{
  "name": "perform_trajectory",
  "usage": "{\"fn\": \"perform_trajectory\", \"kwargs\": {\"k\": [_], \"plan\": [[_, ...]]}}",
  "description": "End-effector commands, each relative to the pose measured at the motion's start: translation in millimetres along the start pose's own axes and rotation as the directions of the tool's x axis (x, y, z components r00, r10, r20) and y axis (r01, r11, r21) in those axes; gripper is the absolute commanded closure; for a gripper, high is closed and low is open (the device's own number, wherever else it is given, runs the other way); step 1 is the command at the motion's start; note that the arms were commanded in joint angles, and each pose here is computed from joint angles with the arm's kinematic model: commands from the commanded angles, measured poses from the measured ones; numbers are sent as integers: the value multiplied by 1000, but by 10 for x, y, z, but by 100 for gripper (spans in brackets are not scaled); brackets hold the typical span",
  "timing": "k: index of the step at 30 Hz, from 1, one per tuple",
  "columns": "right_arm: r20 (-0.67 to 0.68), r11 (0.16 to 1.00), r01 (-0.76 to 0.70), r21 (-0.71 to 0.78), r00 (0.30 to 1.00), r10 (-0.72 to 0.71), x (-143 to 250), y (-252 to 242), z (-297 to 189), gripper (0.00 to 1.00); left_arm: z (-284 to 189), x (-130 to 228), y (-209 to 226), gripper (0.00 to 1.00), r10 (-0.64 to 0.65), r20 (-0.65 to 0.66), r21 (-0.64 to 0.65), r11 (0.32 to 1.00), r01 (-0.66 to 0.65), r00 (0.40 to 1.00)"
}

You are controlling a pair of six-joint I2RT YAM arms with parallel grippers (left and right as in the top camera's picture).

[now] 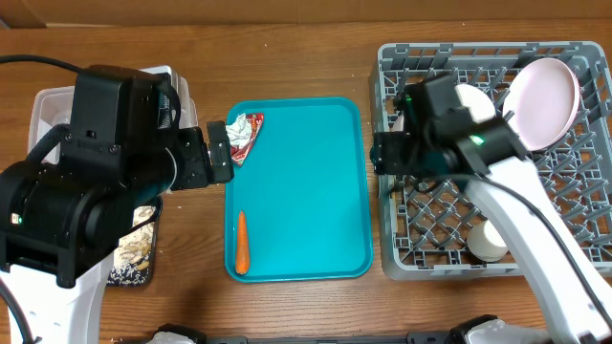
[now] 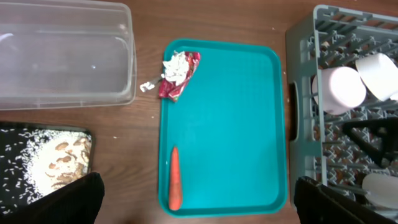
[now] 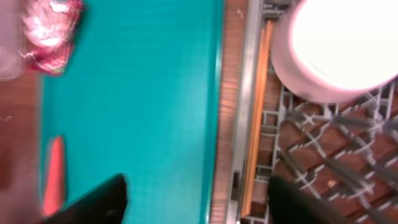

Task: Sort waste into correct bins and load items into the dishwasher
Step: 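Grasp the orange carrot on the teal tray with the left gripper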

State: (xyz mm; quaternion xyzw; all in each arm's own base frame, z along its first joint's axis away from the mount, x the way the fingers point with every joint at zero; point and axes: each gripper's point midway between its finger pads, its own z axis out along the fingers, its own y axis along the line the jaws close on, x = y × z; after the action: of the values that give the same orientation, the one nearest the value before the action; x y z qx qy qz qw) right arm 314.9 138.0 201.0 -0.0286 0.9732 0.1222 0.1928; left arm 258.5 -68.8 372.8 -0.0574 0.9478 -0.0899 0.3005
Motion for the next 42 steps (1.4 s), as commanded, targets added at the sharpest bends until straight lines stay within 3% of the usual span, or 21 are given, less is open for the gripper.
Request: {"fn": "perform_trajectory", "kwargs": {"k": [1,5,9,11,14,15,19,24,27,33,39,42], "plan": [[93,995,-39,-91,995,47,-68,161,-409,0,121,130,-3,0,-19,-87,-3,1000,19,996],[120,989,-95,-112,987,109,-41,169,-570,0,476,514,150,0,-82,-272,-104,993,55,959],[107,981,-171,-92,978,180,-2,115,-573,0,1005,1074,315,1,-161,-457,-201,977,75,875],[100,982,-174,-79,978,181,21,92,-566,0,1297,1368,275,3,-171,-537,-166,982,95,826],[93,982,-175,-76,979,182,37,87,-564,0,1690,1806,117,15,-137,-633,-48,989,138,762],[93,982,-175,-76,979,181,39,87,-564,0,1786,1934,124,20,-133,-649,-45,989,138,749],[83,982,-177,-70,980,182,66,76,-560,0,2078,2337,228,22,-159,-684,-85,987,138,712],[80,982,-177,-69,980,183,74,75,-558,0,2299,2589,452,24,-206,-667,-173,978,121,716],[79,982,-177,-68,980,182,75,74,-558,0,2439,2580,505,36,-194,-626,-171,979,110,756],[70,982,-179,-63,981,183,100,65,-555,0,2543,2476,647,50,-178,-557,-219,974,63,811],[70,982,-179,-63,981,183,100,65,-555,0,2559,2436,726,45,-172,-532,-252,967,39,829],[70,982,-179,-63,981,183,100,66,-555,0,2582,2427,696,47,-171,-528,-237,970,48,832]]}}
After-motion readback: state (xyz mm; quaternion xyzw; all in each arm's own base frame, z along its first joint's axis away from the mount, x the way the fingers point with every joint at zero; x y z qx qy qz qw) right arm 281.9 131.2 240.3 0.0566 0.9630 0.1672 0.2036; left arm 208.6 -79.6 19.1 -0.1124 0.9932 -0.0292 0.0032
